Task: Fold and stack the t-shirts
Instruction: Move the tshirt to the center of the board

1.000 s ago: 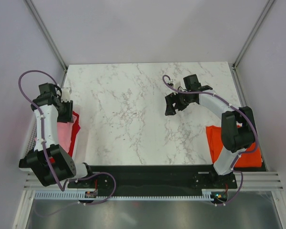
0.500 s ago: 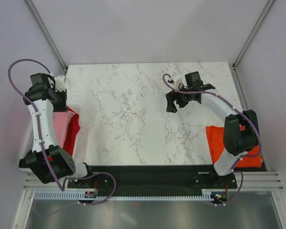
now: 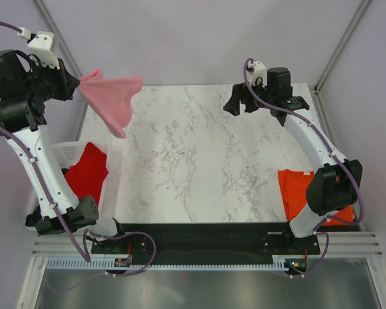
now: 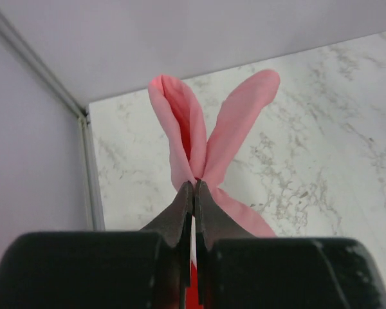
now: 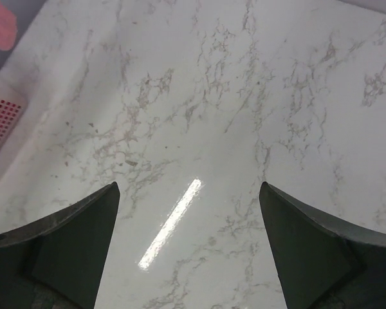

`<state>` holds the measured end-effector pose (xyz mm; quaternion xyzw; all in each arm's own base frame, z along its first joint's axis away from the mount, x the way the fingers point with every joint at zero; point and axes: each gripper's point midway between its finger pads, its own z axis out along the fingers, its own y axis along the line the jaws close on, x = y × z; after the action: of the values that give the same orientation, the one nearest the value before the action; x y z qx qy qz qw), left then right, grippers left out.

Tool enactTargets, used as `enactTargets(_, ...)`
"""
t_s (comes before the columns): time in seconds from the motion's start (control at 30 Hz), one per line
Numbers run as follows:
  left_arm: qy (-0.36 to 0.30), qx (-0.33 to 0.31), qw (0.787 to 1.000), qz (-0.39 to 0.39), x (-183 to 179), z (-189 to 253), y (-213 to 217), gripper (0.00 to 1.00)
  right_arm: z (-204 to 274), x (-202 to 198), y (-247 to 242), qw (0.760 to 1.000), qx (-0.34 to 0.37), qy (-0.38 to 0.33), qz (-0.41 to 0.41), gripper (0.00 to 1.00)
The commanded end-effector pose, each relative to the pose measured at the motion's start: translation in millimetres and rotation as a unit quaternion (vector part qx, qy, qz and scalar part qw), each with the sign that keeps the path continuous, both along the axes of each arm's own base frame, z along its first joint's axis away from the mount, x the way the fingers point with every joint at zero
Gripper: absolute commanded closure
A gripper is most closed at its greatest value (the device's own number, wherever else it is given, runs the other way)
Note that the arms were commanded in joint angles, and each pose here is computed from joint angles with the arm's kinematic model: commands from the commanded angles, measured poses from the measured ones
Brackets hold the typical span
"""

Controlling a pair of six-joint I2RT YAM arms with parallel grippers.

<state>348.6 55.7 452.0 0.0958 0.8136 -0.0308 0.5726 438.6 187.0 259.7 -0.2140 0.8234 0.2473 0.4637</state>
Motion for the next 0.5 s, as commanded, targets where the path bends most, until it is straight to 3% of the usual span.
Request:
enactTargets(0.0, -0.051, -0.043, 0.99, -0.123, -9, 35, -48, 0.98, -1, 3, 7, 0.984, 0.139, 0.107, -0.012, 0.02)
enactTargets(0.1, -0.057, -0.063, 0.979, -0.188, -15, 39, -71, 0.98, -9, -4, 7, 0.975, 0.179, 0.128, 0.016, 0.02)
enactTargets(0.2, -0.03, -0.097, 0.965, -0.242, -19, 25, -100, 0.98, 0, -14, 7, 0.983, 0.15, 0.083, 0.063, 0.02)
enactTargets(0.3, 0.041, -0.102, 0.946, -0.304, -26, -22, -144, 0.98, 10, -19, 0, 0.99, 0.111, 0.04, 0.081, 0.02)
enactTargets(0.47, 0.123, -0.075, 0.897, -0.418, -56, -80, -228, 0.98, 21, -20, -12, 0.995, 0.058, -0.001, 0.076, 0.02)
